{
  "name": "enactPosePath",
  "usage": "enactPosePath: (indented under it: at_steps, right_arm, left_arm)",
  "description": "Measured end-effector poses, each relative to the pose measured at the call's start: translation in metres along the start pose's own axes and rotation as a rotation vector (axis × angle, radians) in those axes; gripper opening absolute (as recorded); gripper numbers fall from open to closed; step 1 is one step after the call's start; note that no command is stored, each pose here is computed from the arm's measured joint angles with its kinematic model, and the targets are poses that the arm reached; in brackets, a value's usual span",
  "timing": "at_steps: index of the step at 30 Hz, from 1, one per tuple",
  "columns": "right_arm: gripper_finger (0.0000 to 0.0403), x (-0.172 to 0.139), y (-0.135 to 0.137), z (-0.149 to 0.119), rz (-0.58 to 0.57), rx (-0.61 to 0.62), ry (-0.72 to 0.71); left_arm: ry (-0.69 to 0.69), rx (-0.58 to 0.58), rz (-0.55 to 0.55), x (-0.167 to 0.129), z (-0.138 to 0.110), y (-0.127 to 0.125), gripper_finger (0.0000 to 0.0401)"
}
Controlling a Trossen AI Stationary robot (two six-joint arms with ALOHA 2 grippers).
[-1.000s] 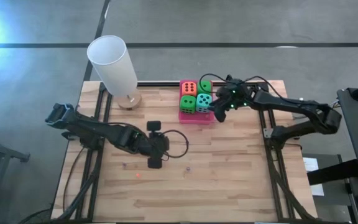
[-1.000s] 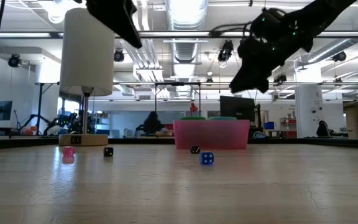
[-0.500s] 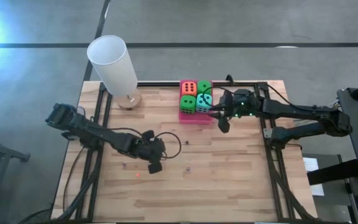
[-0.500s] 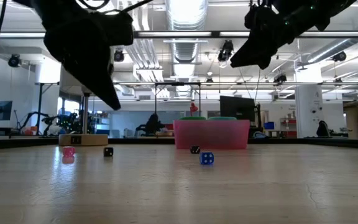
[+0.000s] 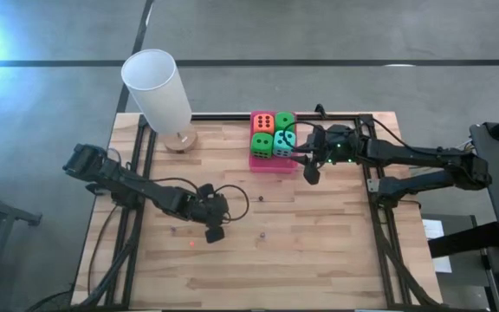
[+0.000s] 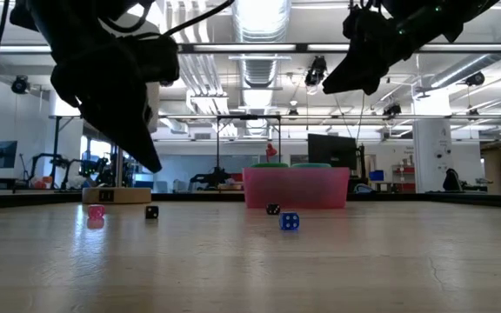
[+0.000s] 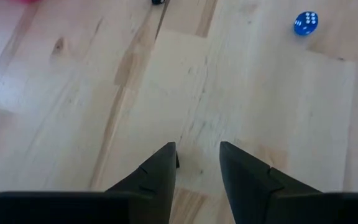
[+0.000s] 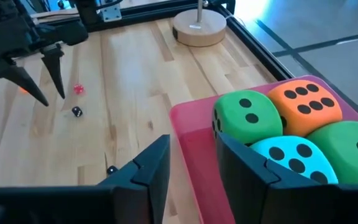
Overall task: Pick & Place Dice
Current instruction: Put the left small black dice into the red container
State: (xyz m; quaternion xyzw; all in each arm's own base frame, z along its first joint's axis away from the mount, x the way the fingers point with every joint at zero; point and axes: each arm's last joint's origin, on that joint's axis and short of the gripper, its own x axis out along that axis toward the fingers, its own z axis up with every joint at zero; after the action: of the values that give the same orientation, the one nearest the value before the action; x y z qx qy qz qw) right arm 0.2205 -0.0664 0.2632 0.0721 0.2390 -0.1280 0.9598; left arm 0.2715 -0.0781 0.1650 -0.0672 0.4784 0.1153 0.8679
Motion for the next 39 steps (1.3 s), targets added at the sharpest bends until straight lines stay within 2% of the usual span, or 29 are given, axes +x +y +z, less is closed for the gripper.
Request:
enactPosePath:
  at_steps: [7,15,20,28,34,39]
  right_arm:
    - [0.0125,0.0,0.0,0.0,0.0,-0.002,0.003]
    - [0.0114,0.0,0.0,-0.001,0.0,-0.008,0.015]
    - [0.0117,0.0,0.0,-0.002,0.0,-0.008,0.024]
    - [0.0123,0.0,0.0,-0.002,0.001,-0.008,0.024]
    - [0.0114,0.0,0.0,-0.002,0.001,-0.008,0.024]
    - [0.0106,0.0,0.0,-0.002,0.001,-0.008,0.023]
  left_arm:
    - [-0.027,0.002,-0.015,0.001,0.001,-0.001,0.0133]
    - [-0.012,0.062,0.004,0.009,-0.014,0.004,0.0125]
    - [-0.044,0.032,0.0,0.015,-0.021,0.008,0.0122]
    - [-0.079,0.019,0.053,0.021,-0.033,0.014,0.012]
    - [-0.132,-0.063,0.032,0.026,-0.039,0.017,0.012]
    - [-0.129,-0.068,0.033,0.027,-0.041,0.018,0.012]
